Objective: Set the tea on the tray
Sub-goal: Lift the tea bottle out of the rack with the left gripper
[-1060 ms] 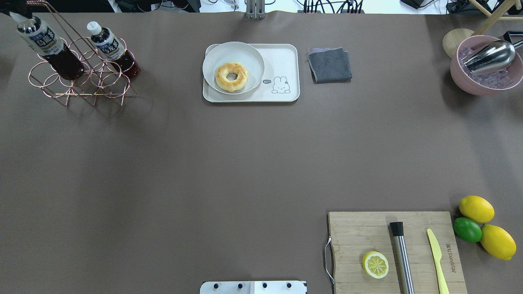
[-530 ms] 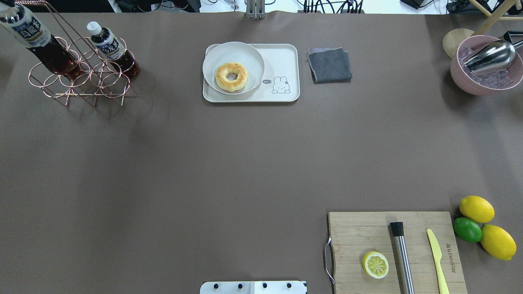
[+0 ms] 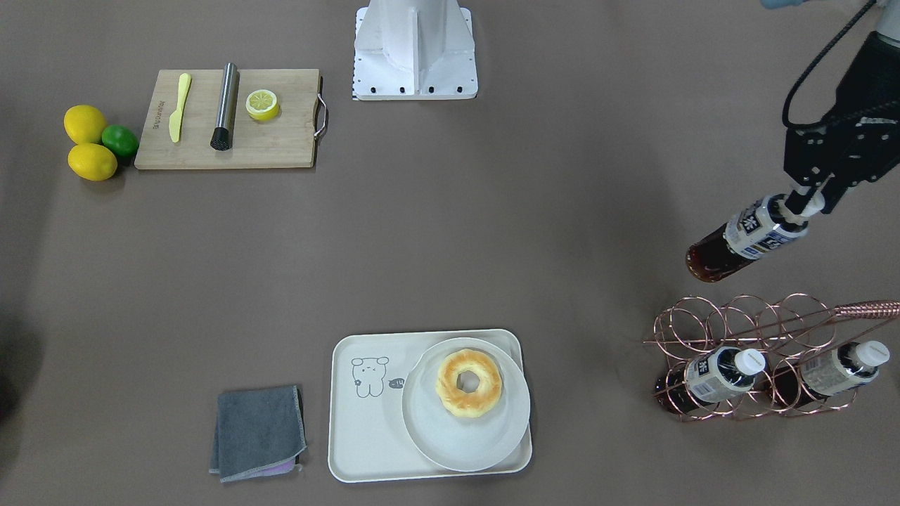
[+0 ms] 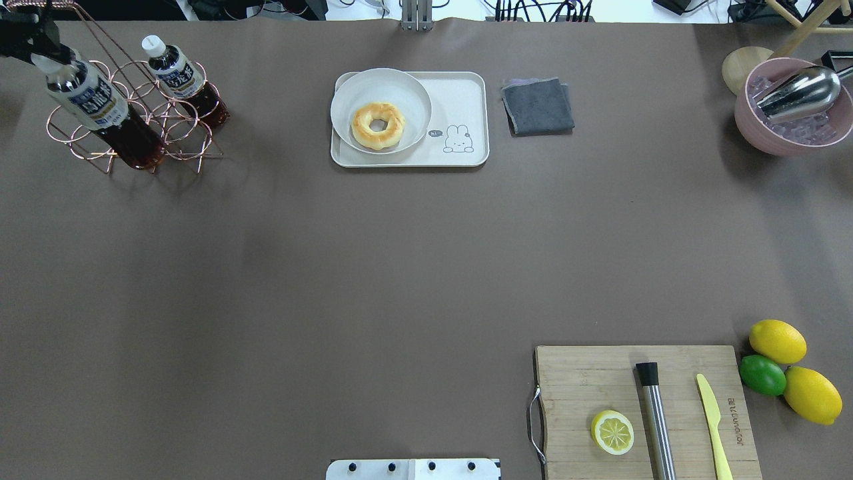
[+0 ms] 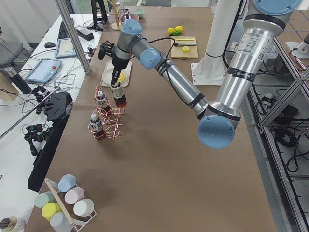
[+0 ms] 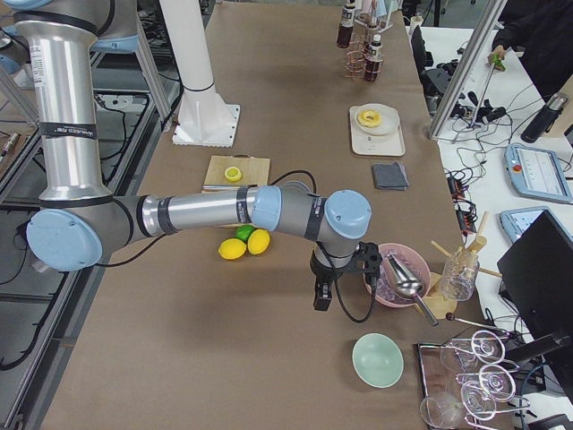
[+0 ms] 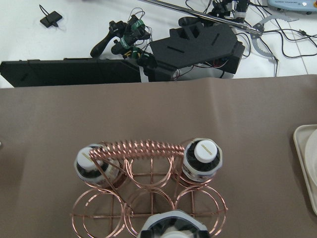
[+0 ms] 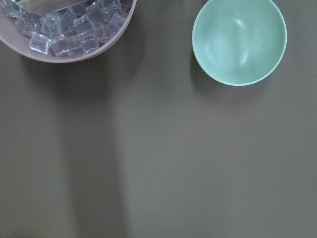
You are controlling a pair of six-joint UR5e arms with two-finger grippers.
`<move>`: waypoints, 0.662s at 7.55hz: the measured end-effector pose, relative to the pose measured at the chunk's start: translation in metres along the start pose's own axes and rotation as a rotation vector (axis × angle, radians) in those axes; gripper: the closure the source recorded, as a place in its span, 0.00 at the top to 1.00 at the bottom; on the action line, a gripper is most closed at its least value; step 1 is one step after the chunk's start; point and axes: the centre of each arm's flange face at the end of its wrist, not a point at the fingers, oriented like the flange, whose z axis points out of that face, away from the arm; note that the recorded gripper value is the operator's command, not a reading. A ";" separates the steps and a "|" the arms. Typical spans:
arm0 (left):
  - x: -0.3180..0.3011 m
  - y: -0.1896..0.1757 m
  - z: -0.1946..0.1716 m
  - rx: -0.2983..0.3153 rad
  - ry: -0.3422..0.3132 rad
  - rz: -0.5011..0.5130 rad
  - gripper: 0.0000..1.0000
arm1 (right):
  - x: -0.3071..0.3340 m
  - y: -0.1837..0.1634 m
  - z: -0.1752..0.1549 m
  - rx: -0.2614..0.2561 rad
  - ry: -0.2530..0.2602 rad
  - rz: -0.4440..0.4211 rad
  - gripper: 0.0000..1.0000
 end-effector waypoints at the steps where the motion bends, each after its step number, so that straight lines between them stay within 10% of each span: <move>1: 0.025 0.023 -0.002 -0.021 0.002 -0.030 0.00 | 0.000 0.000 0.000 0.000 0.000 0.000 1.00; 5: 0.157 0.089 -0.006 -0.045 -0.064 -0.090 0.00 | 0.001 -0.003 0.001 0.013 0.001 -0.010 1.00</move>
